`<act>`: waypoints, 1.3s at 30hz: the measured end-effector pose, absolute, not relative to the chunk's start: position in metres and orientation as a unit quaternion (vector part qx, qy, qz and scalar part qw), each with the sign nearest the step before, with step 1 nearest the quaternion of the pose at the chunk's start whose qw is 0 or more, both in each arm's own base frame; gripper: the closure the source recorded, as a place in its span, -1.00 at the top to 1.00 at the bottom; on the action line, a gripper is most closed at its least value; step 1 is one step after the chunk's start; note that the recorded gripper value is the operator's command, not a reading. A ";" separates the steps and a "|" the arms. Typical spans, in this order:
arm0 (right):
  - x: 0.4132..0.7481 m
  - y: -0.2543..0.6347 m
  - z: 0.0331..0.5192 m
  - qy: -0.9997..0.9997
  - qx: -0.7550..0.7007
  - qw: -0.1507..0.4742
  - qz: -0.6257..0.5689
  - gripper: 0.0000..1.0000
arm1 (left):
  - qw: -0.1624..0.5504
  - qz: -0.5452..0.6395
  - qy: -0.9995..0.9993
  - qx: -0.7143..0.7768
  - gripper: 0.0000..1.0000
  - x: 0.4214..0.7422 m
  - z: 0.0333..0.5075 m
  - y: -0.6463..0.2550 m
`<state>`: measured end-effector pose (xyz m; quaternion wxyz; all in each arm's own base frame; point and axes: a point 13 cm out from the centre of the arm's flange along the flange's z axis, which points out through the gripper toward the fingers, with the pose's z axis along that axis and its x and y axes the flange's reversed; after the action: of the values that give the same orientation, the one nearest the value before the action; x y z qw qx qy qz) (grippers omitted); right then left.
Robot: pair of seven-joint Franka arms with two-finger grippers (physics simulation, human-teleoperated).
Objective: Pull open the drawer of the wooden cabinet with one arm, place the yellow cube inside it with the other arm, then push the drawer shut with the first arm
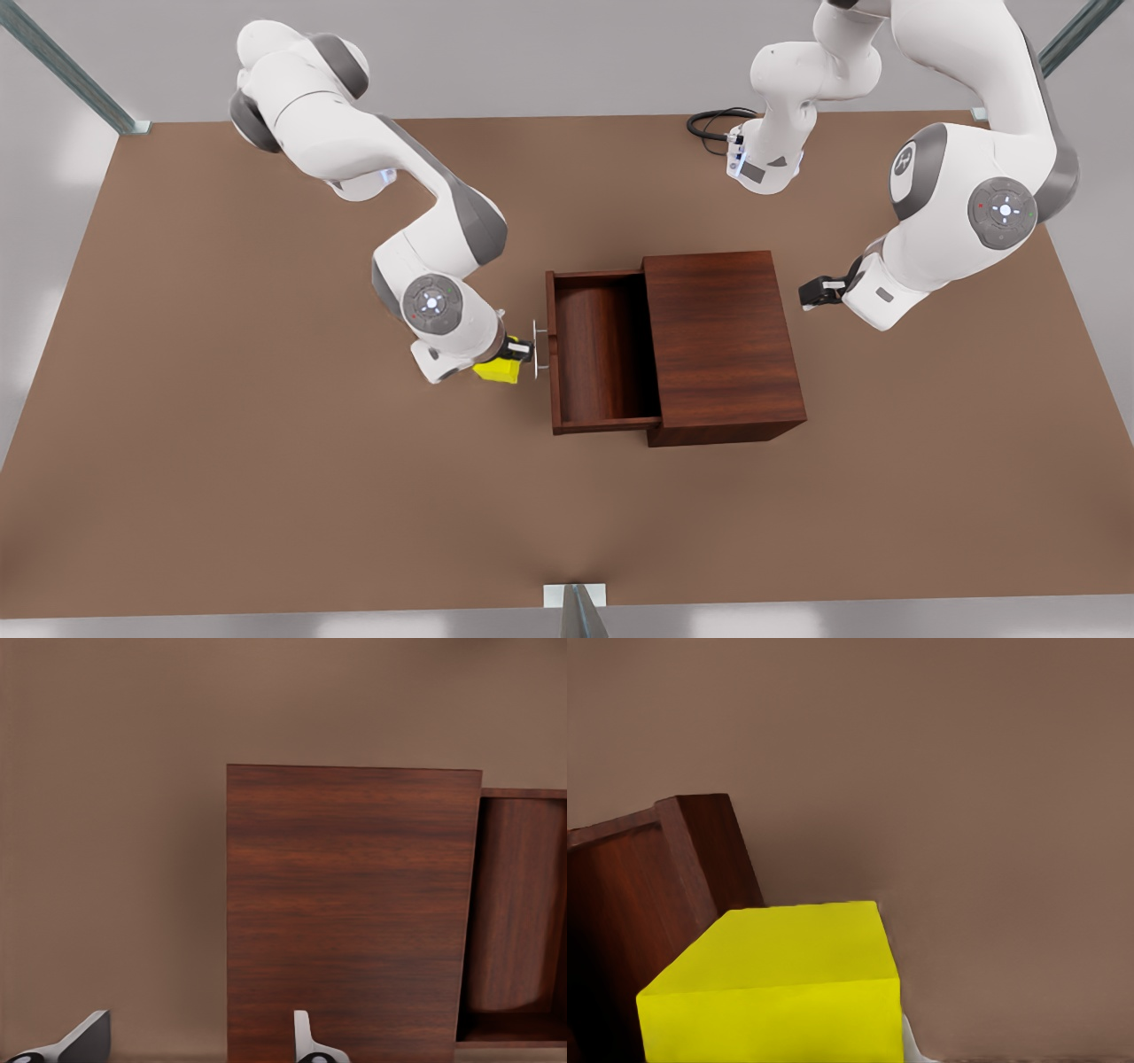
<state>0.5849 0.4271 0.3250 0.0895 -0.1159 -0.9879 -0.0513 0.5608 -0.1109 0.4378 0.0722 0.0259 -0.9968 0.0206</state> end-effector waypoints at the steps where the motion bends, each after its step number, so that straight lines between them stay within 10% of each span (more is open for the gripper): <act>1: 0.573 0.448 0.322 -0.988 -0.117 0.093 -0.050 0.11 | 0.072 0.020 -0.997 0.026 1.00 0.561 0.438 -0.111; 12: 0.516 0.566 0.262 -0.973 -0.202 0.098 -0.052 0.15 | 0.065 0.018 -0.998 0.020 1.00 0.562 0.445 -0.115; 14: 0.513 0.570 0.259 -0.969 -0.219 0.098 -0.051 1.00 | 0.062 0.009 -0.998 0.000 1.00 0.558 0.447 -0.141; 19: 0.519 0.568 0.262 -0.959 -0.262 0.095 -0.049 1.00 | 0.059 -0.002 -0.997 -0.048 1.00 0.538 0.443 -0.246; 25: 0.697 0.144 0.415 -0.865 -0.499 0.036 -0.037 1.00 | 0.063 -0.008 -0.998 -0.018 1.00 0.537 0.428 -0.285; 31: 0.576 -0.045 0.362 -0.873 -0.470 0.104 0.078 1.00 | 0.011 0.008 -1.000 -0.023 1.00 0.549 0.360 -0.467; 39: 0.580 -0.037 0.358 -0.941 -0.321 0.100 0.044 1.00 | -0.086 0.008 -0.994 0.063 1.00 0.523 0.287 -0.593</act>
<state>0.5797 -0.0371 0.3577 0.1005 -0.3211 -0.9407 0.0444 0.5229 -0.5926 0.2868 -0.0862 0.0635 -0.9942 0.0077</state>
